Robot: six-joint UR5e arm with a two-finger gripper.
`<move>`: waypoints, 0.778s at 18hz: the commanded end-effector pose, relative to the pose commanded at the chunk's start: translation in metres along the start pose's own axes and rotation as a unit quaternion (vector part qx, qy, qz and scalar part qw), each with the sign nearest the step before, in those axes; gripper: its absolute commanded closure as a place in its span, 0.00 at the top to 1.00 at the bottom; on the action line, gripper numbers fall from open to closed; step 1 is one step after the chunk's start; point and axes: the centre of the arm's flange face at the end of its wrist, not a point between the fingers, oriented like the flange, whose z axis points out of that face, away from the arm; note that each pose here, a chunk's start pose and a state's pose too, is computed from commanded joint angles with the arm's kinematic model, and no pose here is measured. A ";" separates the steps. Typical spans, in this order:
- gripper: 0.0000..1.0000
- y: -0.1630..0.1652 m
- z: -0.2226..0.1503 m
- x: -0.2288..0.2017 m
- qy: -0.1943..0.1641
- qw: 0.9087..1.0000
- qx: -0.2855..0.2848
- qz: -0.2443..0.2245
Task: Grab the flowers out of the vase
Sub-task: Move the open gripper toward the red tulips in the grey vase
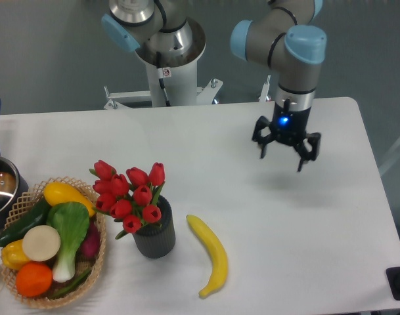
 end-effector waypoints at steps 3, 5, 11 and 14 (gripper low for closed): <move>1.00 -0.015 0.001 0.010 0.028 0.996 0.071 -0.048; 1.00 -0.029 0.003 0.021 0.049 0.991 0.108 -0.065; 1.00 -0.064 0.009 0.042 0.099 0.975 0.193 -0.054; 1.00 -0.075 0.008 0.049 0.115 0.967 0.220 -0.050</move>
